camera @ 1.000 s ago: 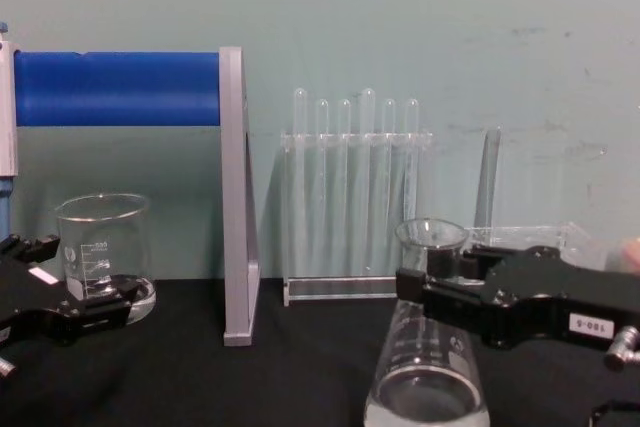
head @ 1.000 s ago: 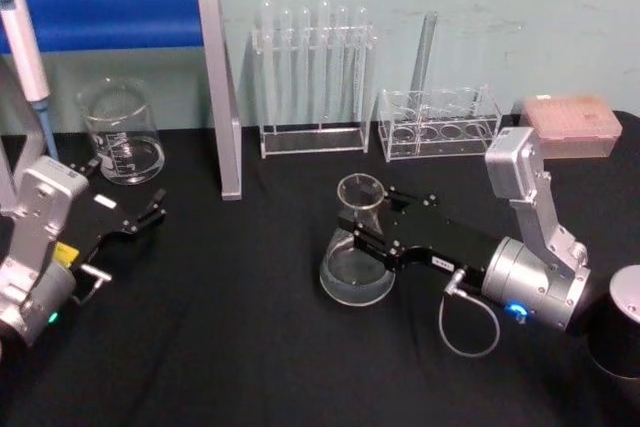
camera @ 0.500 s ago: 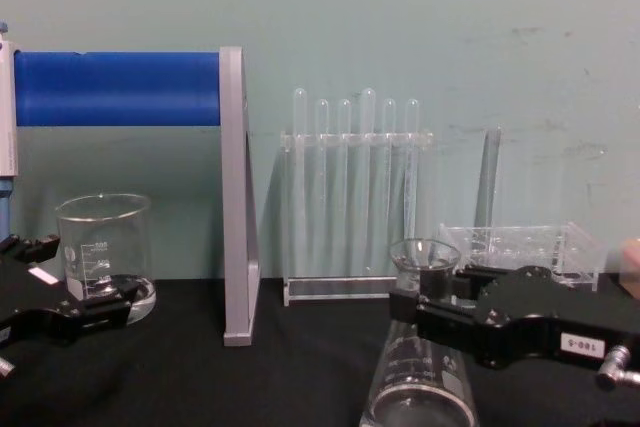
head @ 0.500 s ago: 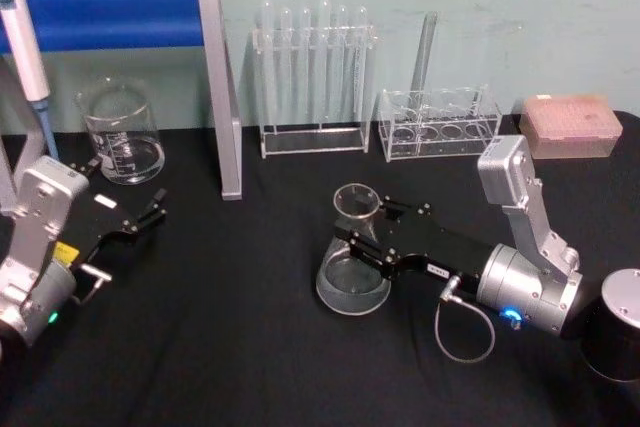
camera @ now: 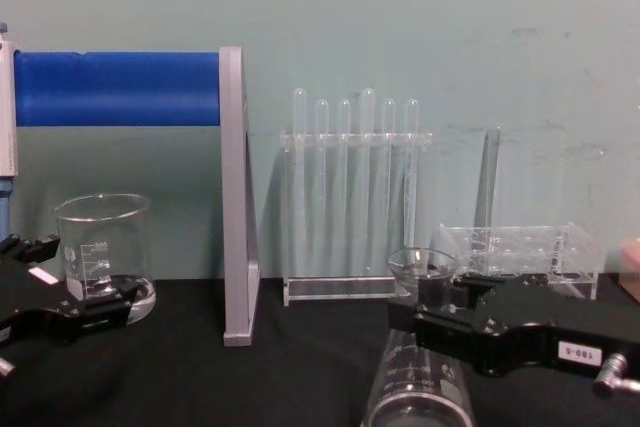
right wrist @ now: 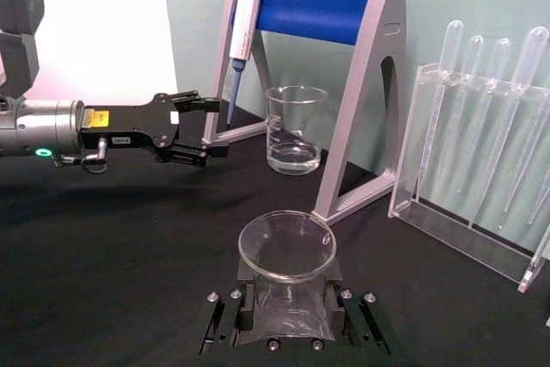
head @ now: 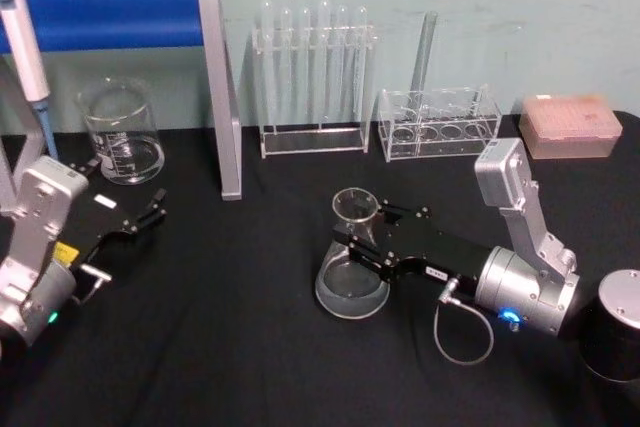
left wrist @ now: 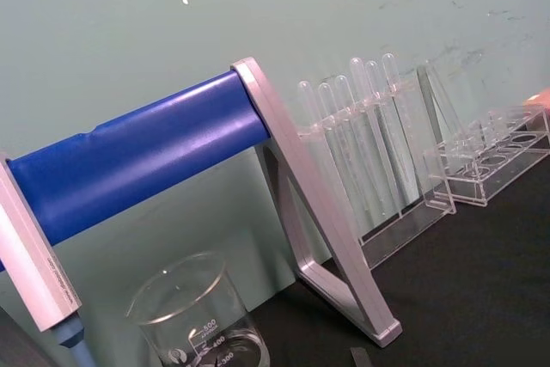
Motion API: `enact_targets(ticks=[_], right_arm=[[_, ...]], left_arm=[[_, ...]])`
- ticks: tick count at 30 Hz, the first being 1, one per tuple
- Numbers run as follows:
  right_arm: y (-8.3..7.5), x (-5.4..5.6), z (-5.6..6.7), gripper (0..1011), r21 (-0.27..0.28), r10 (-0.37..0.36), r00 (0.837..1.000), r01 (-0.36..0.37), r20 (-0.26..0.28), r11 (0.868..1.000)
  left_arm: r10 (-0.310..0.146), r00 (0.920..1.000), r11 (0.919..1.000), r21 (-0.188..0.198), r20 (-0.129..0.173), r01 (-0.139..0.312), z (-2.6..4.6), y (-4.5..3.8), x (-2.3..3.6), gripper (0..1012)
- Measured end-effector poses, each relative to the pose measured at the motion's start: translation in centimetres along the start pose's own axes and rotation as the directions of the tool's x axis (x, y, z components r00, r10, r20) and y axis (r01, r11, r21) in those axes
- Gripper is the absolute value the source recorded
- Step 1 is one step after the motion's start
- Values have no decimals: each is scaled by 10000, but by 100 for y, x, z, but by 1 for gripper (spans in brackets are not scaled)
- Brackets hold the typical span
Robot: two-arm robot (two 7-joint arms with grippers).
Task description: Grasp the erlenmeyer flask with one hand, shake it three times, then place it back.
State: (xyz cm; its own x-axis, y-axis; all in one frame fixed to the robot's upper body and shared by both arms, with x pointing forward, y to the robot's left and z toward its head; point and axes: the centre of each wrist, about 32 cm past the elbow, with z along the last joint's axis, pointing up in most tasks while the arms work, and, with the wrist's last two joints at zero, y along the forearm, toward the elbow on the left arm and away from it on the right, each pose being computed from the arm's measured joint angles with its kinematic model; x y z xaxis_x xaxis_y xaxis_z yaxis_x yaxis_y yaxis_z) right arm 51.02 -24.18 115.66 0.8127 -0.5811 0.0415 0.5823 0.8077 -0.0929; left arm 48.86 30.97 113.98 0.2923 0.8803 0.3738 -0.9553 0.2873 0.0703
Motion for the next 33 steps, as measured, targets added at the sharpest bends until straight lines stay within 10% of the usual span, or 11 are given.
enact_targets(ticks=[33], right_arm=[[-5, 11, -25, 457, -208, -75, 10000, 74, -62, 9998]], left_arm=[[0, 10000, 10000, 0, 0, 0, 0, 0, 0, 1001]])
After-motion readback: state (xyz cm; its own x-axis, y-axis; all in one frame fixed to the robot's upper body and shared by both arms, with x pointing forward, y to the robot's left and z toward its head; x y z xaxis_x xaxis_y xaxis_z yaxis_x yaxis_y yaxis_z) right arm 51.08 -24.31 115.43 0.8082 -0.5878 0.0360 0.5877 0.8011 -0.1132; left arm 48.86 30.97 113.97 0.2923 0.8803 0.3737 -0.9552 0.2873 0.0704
